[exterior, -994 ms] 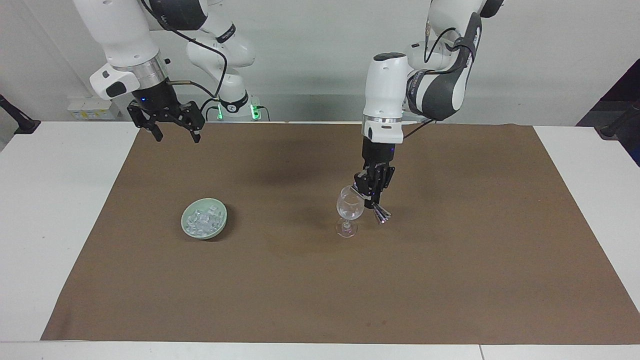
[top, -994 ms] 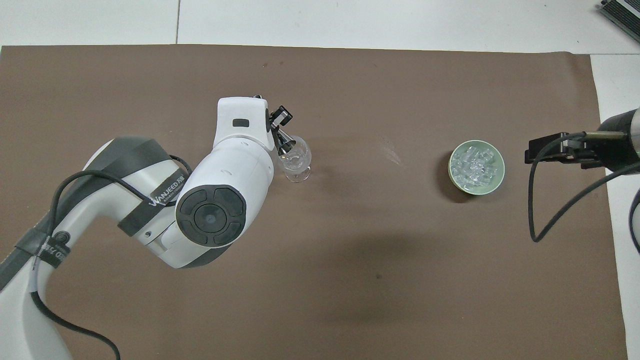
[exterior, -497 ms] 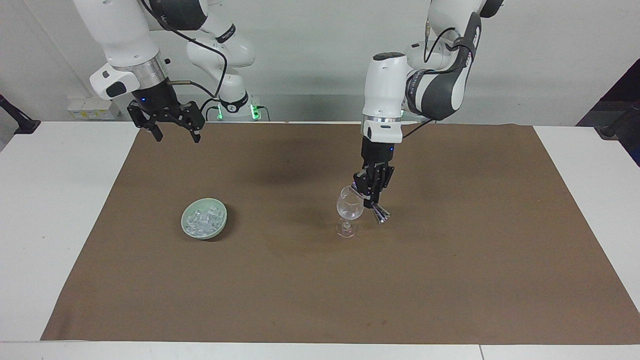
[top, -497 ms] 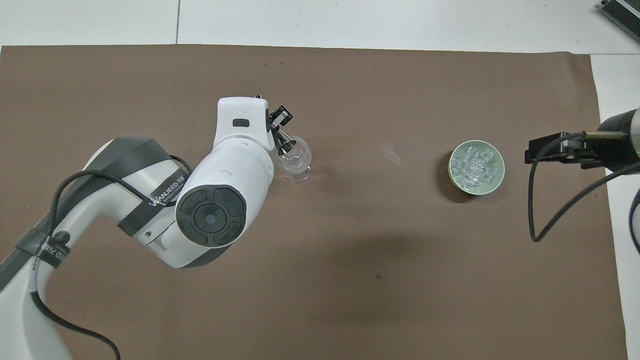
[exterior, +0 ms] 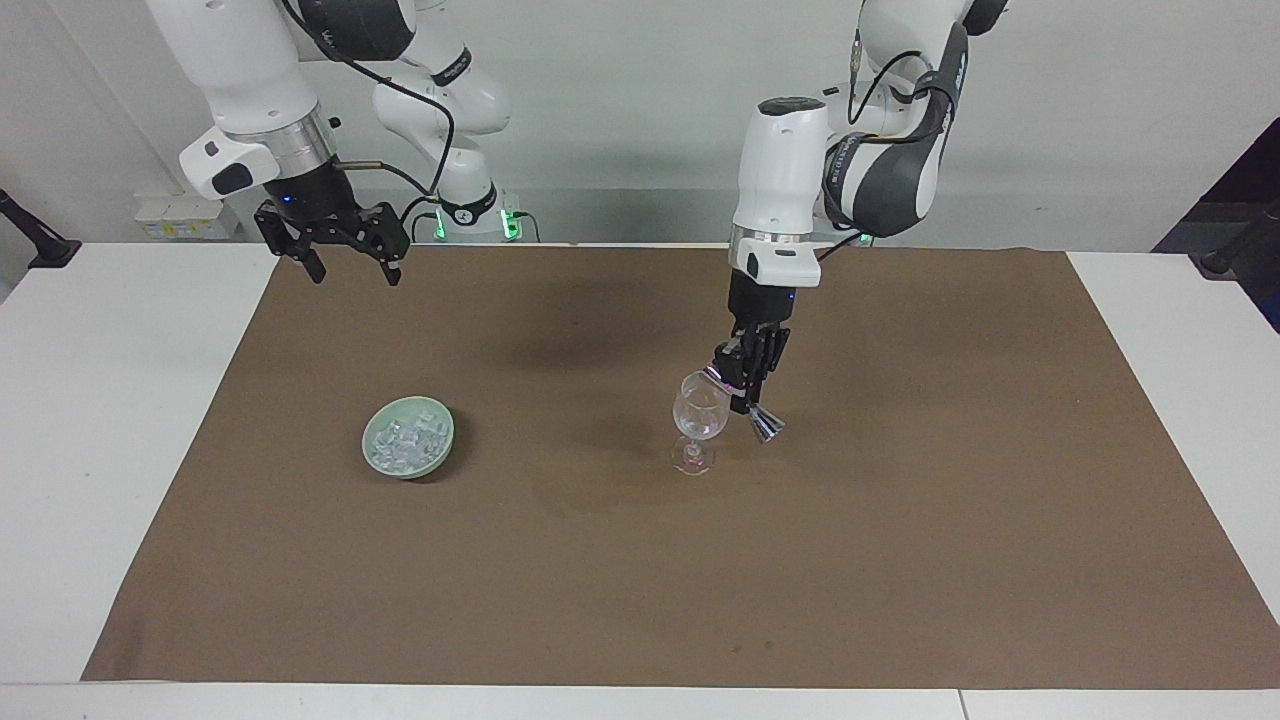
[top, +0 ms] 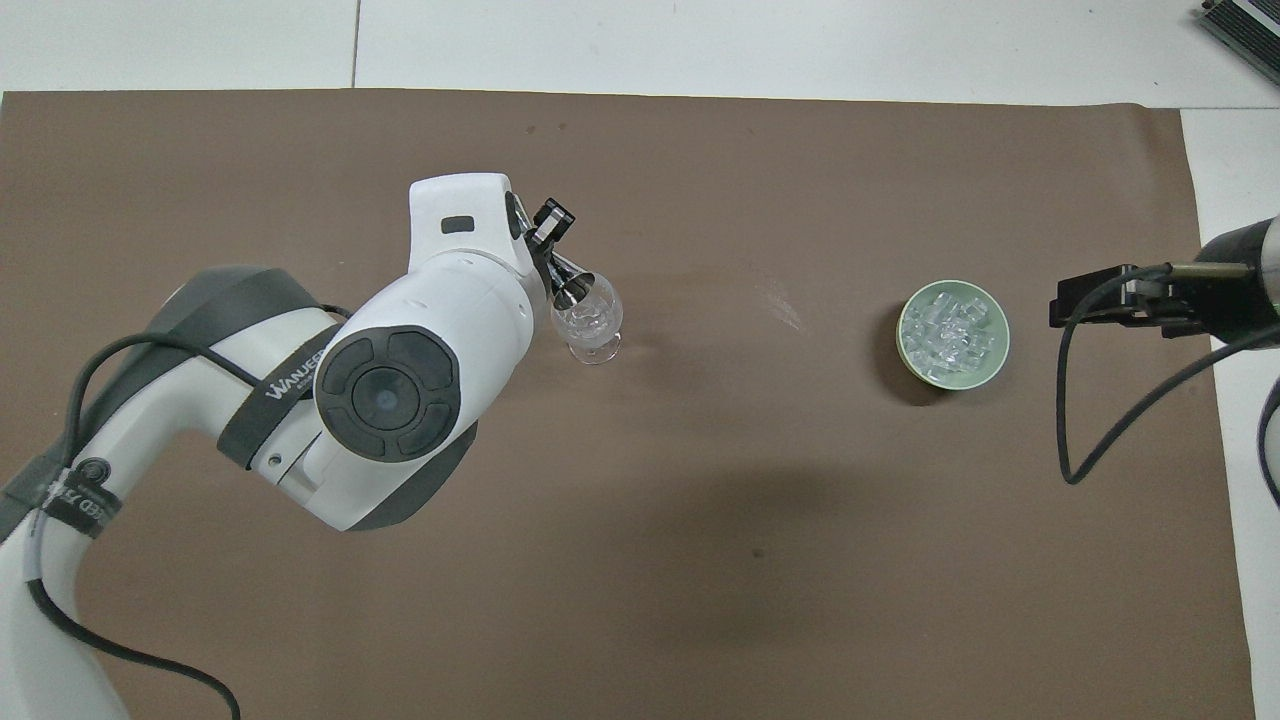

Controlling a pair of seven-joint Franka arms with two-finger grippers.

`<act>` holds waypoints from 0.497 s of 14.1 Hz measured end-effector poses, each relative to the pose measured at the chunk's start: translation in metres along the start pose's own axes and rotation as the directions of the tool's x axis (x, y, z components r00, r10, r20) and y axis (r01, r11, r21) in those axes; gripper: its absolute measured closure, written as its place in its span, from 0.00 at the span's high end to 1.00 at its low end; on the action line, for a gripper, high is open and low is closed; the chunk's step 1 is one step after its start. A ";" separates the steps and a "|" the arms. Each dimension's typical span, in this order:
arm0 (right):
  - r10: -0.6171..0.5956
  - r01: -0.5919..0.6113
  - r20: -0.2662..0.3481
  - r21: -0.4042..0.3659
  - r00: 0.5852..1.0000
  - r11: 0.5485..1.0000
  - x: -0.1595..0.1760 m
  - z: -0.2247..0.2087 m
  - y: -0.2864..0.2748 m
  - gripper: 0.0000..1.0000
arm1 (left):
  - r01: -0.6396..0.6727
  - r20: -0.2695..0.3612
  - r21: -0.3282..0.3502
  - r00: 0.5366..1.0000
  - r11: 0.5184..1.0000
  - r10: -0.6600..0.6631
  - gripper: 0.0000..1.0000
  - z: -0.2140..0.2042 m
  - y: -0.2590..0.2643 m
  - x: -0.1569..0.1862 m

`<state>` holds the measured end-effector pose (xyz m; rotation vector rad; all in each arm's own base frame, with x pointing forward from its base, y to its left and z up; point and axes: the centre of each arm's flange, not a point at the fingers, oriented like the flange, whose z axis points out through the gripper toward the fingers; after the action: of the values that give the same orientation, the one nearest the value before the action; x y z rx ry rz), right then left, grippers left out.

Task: Pour wine and add ice with both arms
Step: 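Tilt the cup upright and carry it back with the left gripper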

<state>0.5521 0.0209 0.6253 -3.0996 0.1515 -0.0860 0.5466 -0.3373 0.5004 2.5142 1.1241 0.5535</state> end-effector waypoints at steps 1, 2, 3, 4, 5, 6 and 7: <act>0.000 0.000 0.000 0.000 1.000 1.000 0.000 0.000 0.000 1.00 | 0.057 0.039 0.022 0.998 0.998 -0.058 0.23 0.000 -0.001 0.004; 0.000 0.000 0.000 0.000 1.000 1.000 0.000 0.000 0.000 1.00 | 0.112 0.076 0.054 0.990 0.992 -0.116 0.23 0.001 -0.003 0.009; 0.000 0.000 0.000 0.000 1.000 1.000 0.000 0.000 0.000 1.00 | 0.168 0.111 0.086 0.978 0.982 -0.177 0.23 0.002 -0.006 0.016; 0.000 0.000 0.000 0.000 1.000 1.000 0.000 0.000 0.000 1.00 | 0.229 0.146 0.110 0.959 0.967 -0.243 0.23 0.003 -0.009 0.024; 0.000 0.000 0.000 0.000 1.000 1.000 0.000 0.000 0.000 1.00 | 0.297 0.182 0.130 0.931 0.946 -0.317 0.23 0.005 -0.012 0.036; 0.000 0.000 0.000 0.000 1.000 1.000 0.000 0.000 0.000 1.00 | 0.367 0.216 0.150 0.894 0.918 -0.393 0.23 0.007 -0.016 0.050; 0.000 0.000 0.000 0.000 1.000 1.000 0.000 0.000 0.000 1.00 | 0.424 0.245 0.173 0.856 0.889 -0.455 0.23 0.010 -0.020 0.062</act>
<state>0.5521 0.0209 0.6253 -3.0996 0.1515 -0.0860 0.5764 -0.2785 0.4961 2.2119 1.5821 0.0066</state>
